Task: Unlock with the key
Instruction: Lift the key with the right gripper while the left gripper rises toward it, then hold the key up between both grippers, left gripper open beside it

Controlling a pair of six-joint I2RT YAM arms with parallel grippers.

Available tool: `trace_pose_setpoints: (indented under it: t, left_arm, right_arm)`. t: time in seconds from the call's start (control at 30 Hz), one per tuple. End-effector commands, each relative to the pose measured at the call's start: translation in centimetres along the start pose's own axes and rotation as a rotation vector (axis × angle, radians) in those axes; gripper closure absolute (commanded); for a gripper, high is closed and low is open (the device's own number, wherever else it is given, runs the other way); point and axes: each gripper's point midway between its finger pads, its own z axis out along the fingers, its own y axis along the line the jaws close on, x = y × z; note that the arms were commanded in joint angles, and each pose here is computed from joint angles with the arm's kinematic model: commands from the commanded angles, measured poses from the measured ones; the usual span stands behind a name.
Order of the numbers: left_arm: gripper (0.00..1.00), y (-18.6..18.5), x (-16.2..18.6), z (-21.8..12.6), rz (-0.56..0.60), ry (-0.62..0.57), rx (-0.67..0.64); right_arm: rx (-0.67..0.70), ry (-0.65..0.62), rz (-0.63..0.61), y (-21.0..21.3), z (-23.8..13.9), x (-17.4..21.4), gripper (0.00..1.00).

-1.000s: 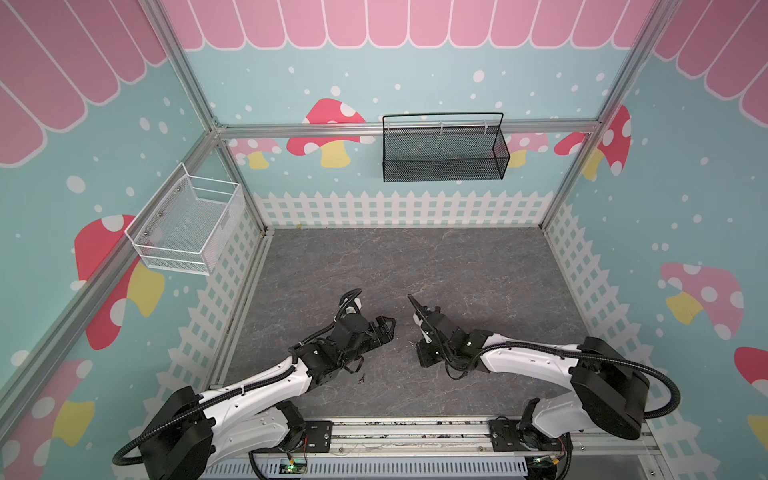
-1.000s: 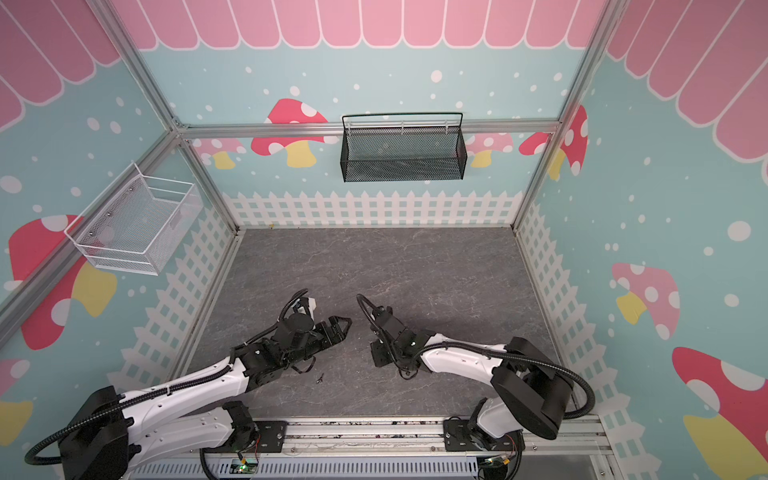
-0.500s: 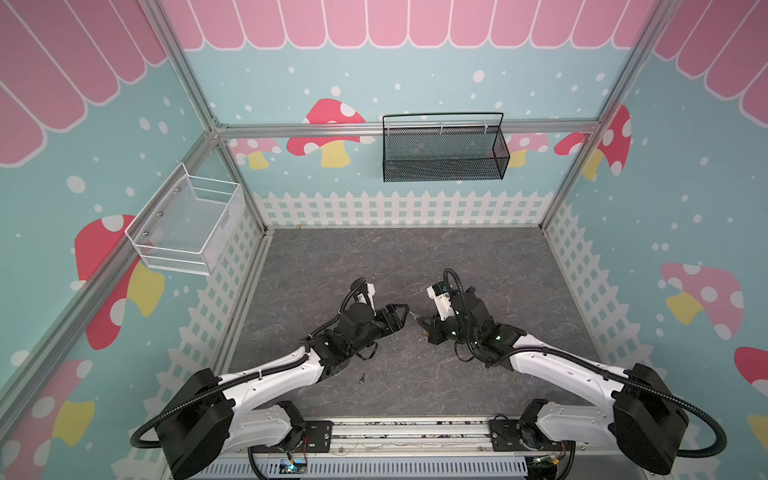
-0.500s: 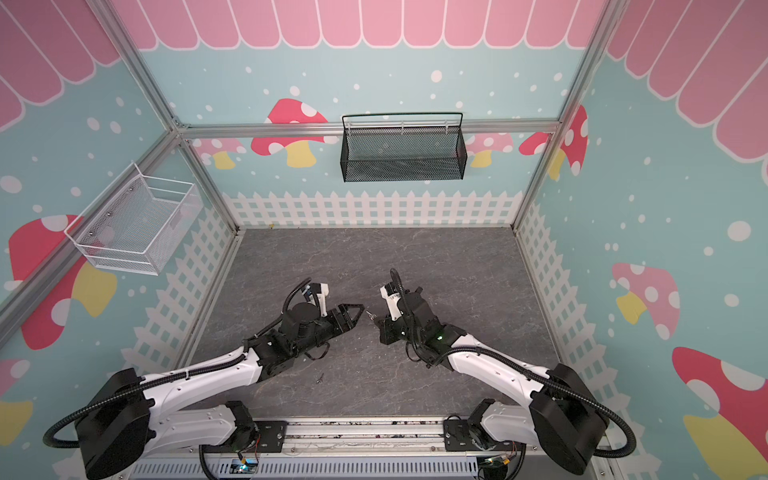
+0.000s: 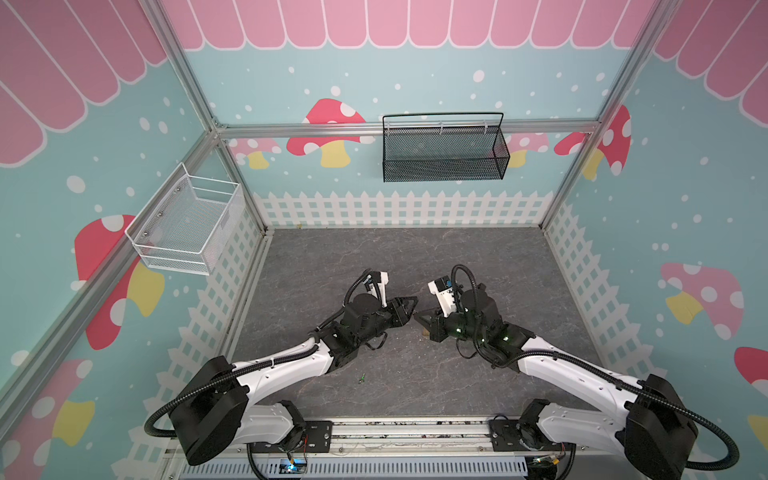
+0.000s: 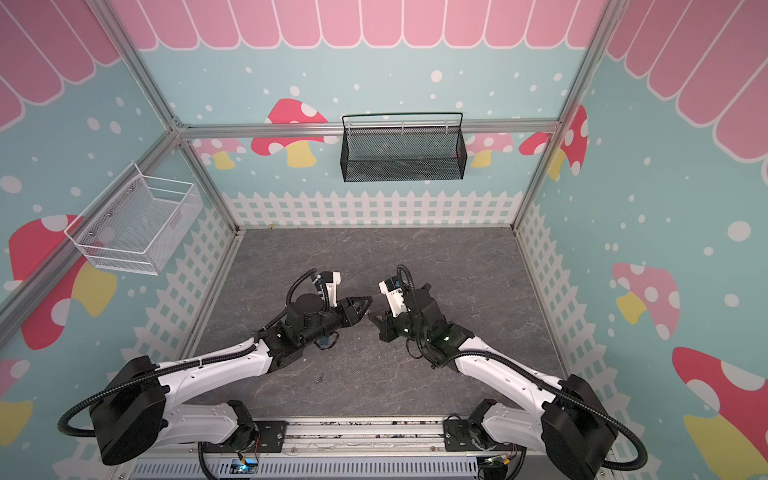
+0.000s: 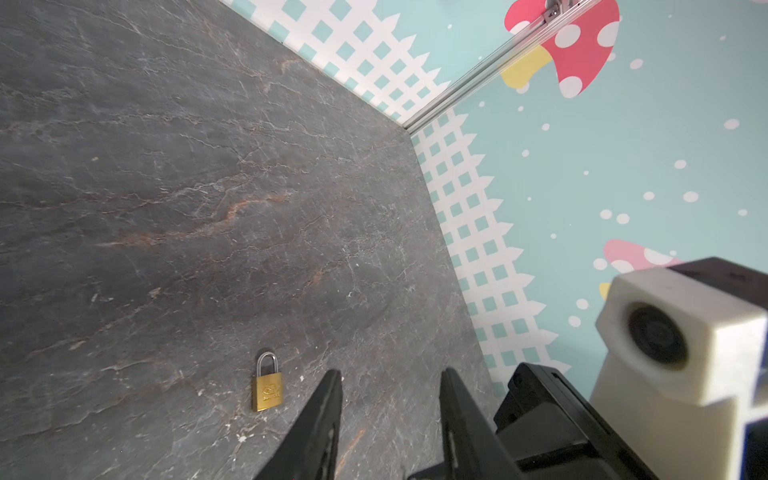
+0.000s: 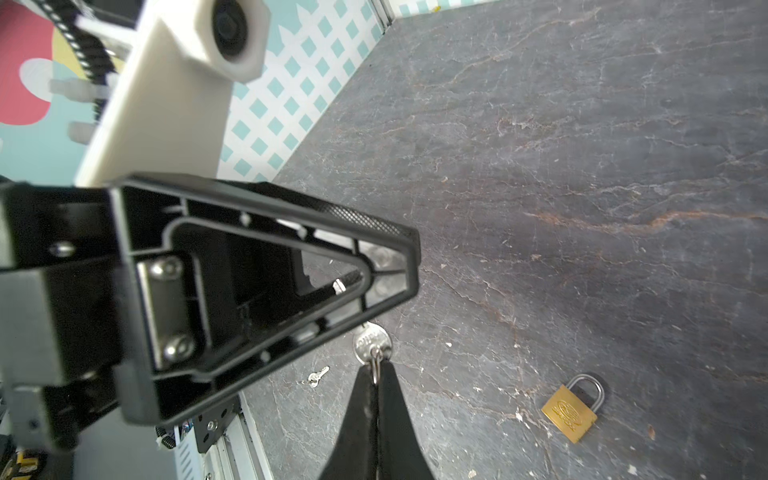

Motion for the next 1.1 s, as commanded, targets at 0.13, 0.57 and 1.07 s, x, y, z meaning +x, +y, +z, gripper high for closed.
trace_pose_setpoints:
  t: [0.13,0.57,1.07]
  left_arm:
    - [0.73,-1.6,-0.8,0.1,0.011,-0.012,0.058]
    - [0.92,-1.0,-0.6,0.1,-0.008,-0.019,0.059]
    - [0.89,-0.4,0.1,0.0,-0.020,0.005,0.055]
  right_arm:
    - [-0.025,-0.033,0.013,0.2,-0.3,-0.5,1.00]
    - [-0.003,-0.024,0.034,-0.5,0.0,-0.1,1.00]
    - [0.022,-0.047,0.050,-0.9,-0.2,-0.5,1.00]
